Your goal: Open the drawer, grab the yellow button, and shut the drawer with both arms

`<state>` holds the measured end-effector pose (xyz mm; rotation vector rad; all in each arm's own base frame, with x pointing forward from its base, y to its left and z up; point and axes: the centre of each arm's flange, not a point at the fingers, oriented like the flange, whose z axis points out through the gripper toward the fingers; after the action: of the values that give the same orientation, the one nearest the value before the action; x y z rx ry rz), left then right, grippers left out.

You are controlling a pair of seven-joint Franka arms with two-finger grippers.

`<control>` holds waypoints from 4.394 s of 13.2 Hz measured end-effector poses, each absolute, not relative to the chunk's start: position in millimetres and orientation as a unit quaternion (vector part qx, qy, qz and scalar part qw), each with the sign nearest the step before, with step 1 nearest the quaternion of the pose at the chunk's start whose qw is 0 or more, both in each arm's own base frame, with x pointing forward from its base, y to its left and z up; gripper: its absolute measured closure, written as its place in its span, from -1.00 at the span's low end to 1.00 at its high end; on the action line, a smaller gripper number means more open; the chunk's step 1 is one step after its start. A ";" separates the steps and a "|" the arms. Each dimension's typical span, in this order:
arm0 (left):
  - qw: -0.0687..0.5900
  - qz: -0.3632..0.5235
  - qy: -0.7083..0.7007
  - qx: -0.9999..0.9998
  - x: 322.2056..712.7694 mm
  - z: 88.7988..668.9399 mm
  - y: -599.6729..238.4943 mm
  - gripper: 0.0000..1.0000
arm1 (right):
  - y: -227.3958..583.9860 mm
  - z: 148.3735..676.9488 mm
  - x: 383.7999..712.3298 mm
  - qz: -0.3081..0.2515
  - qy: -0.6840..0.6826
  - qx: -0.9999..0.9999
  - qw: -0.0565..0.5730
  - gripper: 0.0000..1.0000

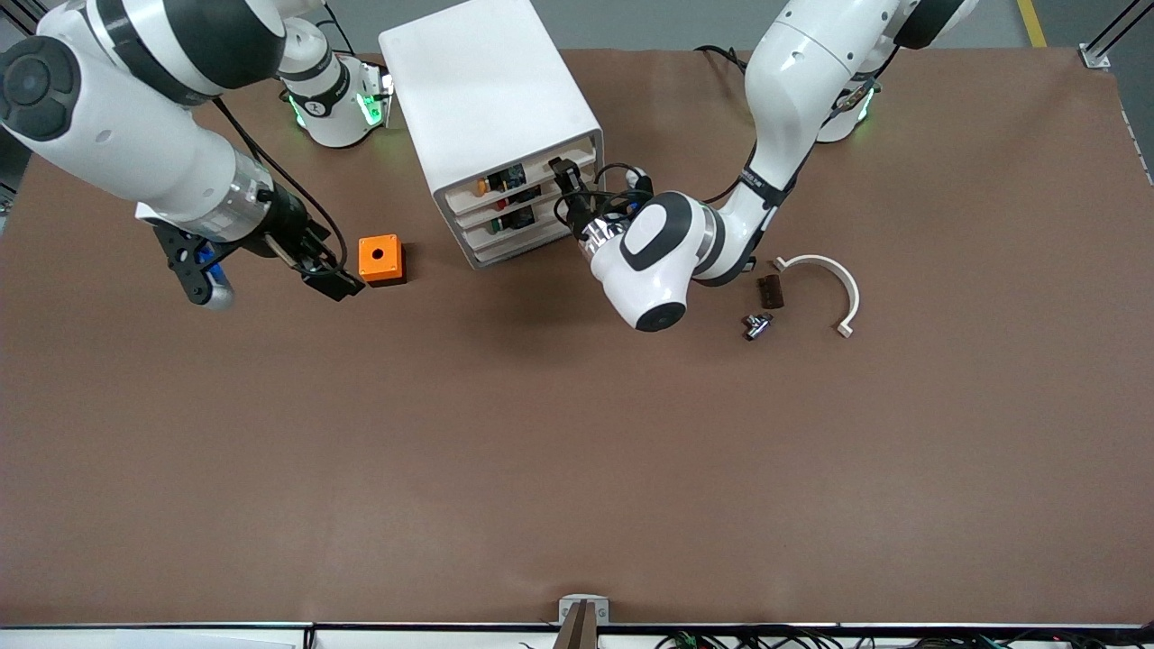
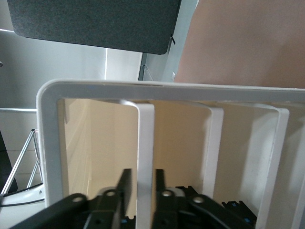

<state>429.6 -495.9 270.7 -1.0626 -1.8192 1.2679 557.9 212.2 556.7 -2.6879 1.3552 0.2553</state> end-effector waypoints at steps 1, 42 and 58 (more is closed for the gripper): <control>0.332 0.488 -0.695 -0.411 430.1 271.0 -495.9 0.73 | 218.3 554.9 558.4 0.084 0.451 -0.886 0.059 -1.00; 0.107 0.323 -0.487 -0.804 593.9 310.2 -328.8 -0.99 | 445.5 411.2 469.1 0.061 0.509 -0.857 0.054 -0.62; 0.020 0.163 -0.258 -0.952 561.0 318.9 -441.7 -1.00 | 351.6 468.9 537.1 0.068 0.406 -0.911 0.039 0.19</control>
<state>561.0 -441.7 318.9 -2.9521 -0.8013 0.5070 537.1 351.6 468.9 -2.7921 1.2433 0.2075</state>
